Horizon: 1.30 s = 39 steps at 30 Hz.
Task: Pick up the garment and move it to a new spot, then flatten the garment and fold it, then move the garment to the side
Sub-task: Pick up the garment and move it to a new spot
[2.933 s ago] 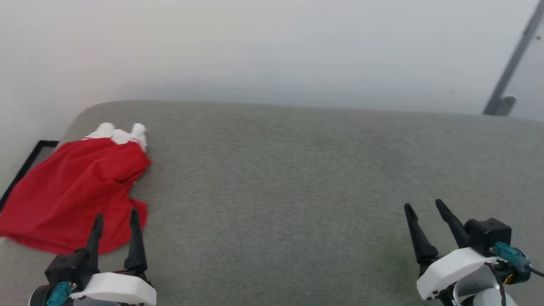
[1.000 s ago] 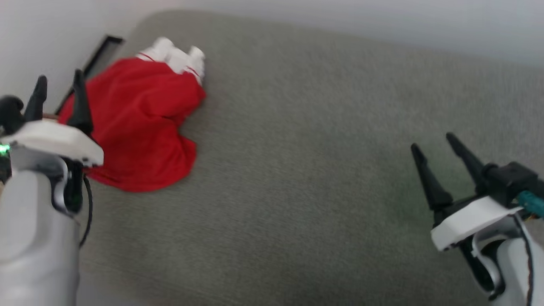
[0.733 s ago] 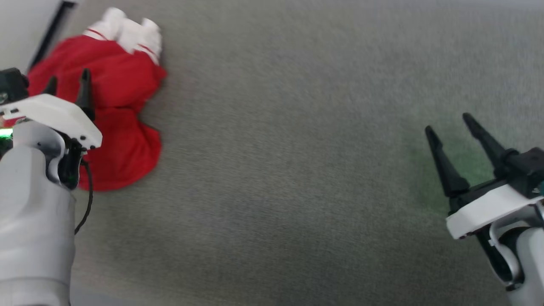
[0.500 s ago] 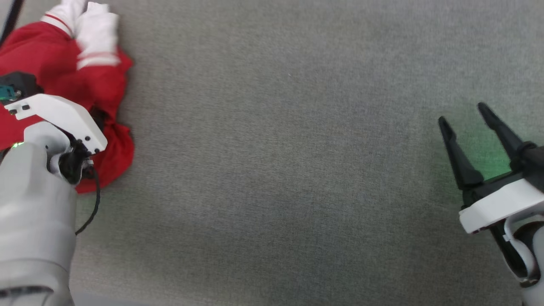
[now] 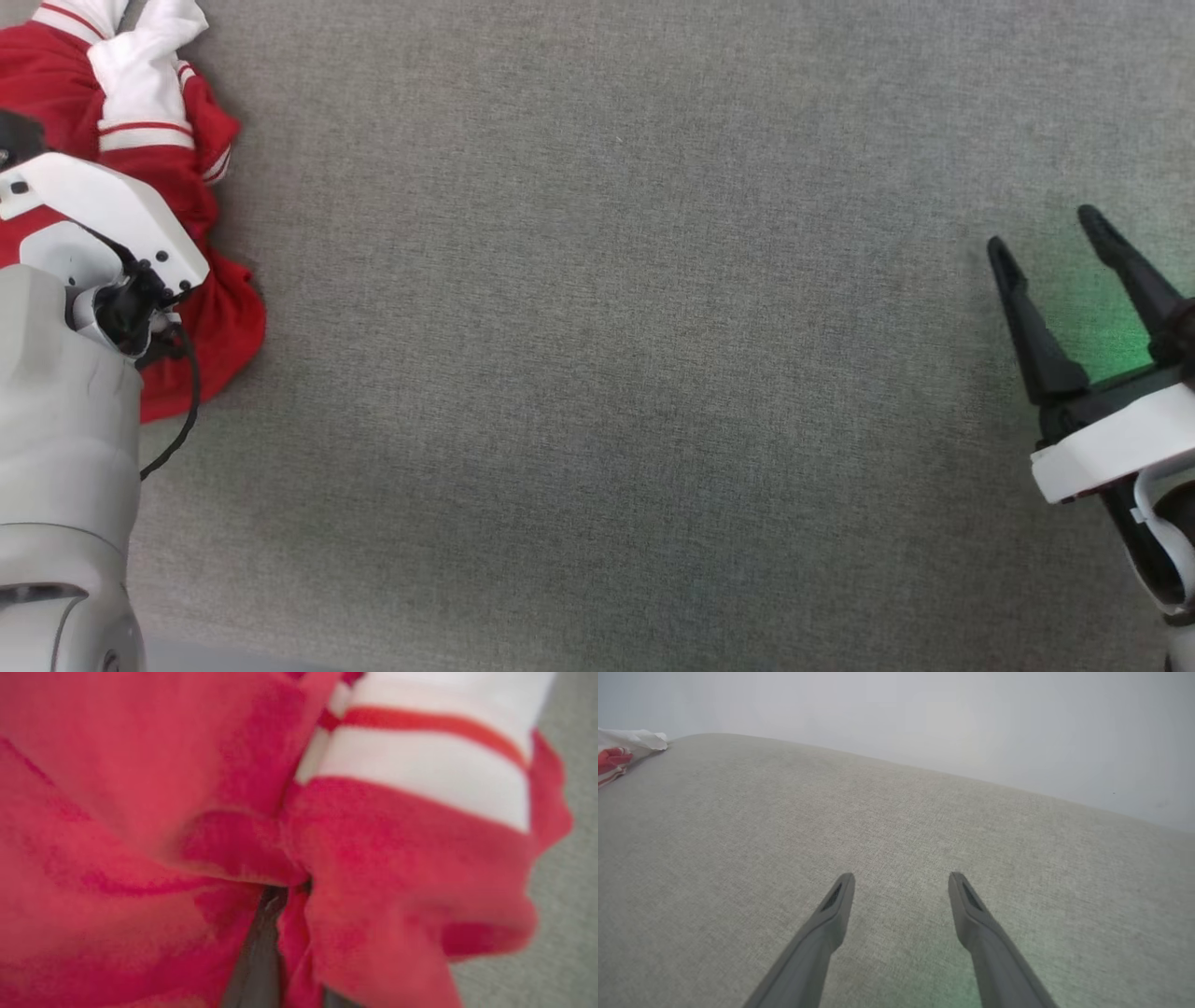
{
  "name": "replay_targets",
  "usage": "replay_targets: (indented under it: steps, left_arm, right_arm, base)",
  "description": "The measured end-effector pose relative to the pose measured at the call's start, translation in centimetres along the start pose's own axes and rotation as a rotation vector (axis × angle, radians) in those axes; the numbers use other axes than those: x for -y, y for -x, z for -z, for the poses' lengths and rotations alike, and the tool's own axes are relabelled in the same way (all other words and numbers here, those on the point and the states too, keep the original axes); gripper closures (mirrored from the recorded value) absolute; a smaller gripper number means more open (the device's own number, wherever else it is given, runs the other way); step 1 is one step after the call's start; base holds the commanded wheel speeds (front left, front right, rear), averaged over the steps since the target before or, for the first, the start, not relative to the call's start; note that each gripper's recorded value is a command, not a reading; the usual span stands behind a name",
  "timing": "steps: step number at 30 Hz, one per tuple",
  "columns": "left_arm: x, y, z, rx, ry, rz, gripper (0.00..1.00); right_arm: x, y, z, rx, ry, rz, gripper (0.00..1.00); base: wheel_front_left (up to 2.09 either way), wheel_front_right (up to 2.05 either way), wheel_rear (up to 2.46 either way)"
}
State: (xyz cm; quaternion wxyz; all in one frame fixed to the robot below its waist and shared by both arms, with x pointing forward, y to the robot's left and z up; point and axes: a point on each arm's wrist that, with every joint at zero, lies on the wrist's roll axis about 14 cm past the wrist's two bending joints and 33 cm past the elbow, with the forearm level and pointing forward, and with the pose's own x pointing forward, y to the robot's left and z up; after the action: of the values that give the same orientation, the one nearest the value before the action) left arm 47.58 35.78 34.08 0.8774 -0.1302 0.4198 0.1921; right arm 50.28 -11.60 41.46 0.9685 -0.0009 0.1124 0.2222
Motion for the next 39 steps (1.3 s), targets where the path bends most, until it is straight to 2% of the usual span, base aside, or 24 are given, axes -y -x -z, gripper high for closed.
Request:
replay_targets:
  steps: [7, 14, 15, 26, 33, 39]
  left_arm:
    - [-0.8, 2.7, -3.5, 0.130, -0.054, 0.019, 1.00]
    - [-1.2, 8.2, -11.8, 0.401, -0.154, 0.025, 1.00]
    - [-1.2, 8.2, -11.8, 0.401, -0.154, 0.025, 1.00]
    - [-0.8, 19.0, -20.5, 0.702, -0.297, 0.051, 1.00]
    - [1.8, 24.7, -23.2, 0.819, -0.386, 0.117, 1.00]
    - [6.4, 27.5, -23.7, 0.872, -0.491, 0.207, 1.00]
  right_arm:
    - [0.1, 0.6, -2.2, 0.063, -0.009, 0.029, 0.00]
    - [-1.1, 1.6, -4.5, 0.123, -0.021, 0.034, 0.00]
    - [-1.1, 1.6, -4.5, 0.123, -0.021, 0.034, 0.00]
    - [-2.3, 3.9, -7.9, 0.218, -0.029, 0.059, 0.00]
    - [-1.9, 5.4, -9.5, 0.271, -0.034, 0.099, 0.00]
    - [0.1, 7.5, -10.2, 0.304, -0.041, 0.183, 0.00]
  base:
    - [0.00, 0.00, 0.00]
    - [0.00, 0.00, 0.00]
    - [0.00, 0.00, 0.00]
    - [0.00, 0.00, 0.00]
    - [0.00, 0.00, 0.00]
    - [0.00, 0.00, 0.00]
